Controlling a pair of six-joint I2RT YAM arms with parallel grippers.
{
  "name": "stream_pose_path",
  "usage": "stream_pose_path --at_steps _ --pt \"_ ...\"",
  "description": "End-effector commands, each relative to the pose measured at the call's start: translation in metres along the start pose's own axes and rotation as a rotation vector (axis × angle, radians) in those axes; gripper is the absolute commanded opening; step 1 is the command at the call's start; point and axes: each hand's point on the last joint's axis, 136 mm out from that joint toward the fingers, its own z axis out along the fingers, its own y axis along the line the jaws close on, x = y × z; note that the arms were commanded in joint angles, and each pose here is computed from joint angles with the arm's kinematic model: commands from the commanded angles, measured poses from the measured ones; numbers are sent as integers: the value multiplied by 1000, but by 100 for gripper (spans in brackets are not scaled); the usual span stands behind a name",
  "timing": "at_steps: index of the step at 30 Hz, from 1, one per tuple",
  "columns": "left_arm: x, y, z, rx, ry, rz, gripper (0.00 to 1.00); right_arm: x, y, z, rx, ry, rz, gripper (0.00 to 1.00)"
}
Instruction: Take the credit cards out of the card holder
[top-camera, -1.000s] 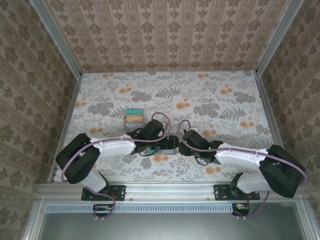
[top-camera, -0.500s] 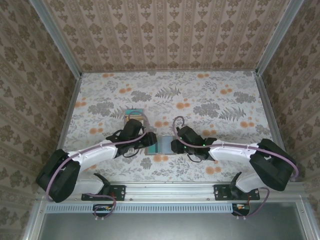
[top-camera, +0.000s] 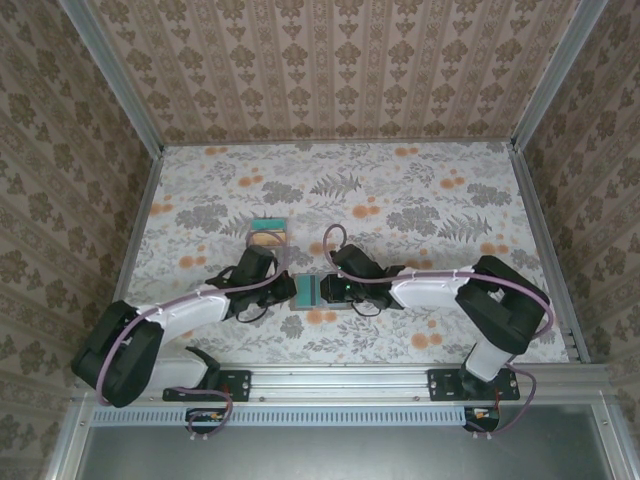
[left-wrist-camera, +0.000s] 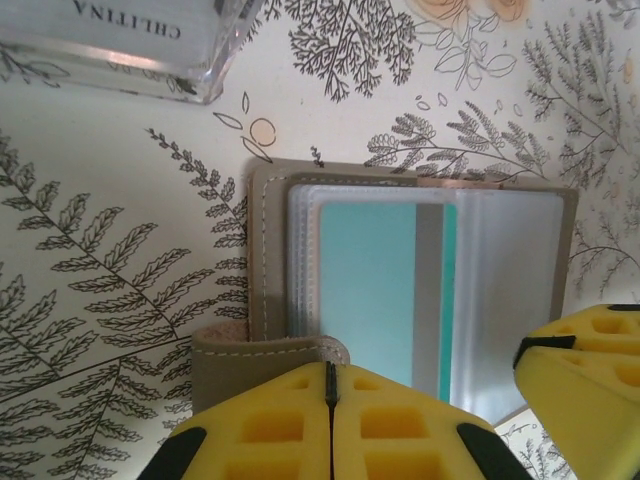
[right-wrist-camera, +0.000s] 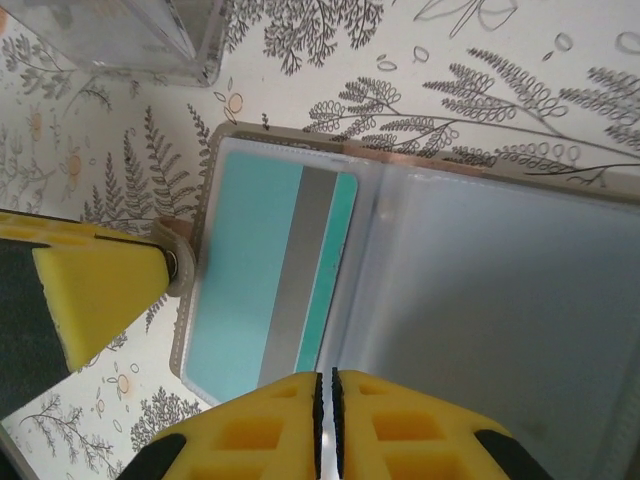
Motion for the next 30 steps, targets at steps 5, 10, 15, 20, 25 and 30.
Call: stream_pose_path --at_steps 5,10,15,20,25,30 --pt "8 6 6 0 23 1 7 1 15 13 -49 33 37 15" --pt "10 9 7 -11 23 -3 7 3 14 18 -44 48 46 15" --pt "13 8 8 -16 25 6 6 5 12 23 -39 63 56 15" --pt "15 8 10 -23 28 13 6 7 9 25 -19 73 66 15" --pt "14 10 9 -42 27 13 6 5 2 19 21 57 68 17" --pt "14 18 8 -88 31 8 5 5 -8 14 70 48 64 18"
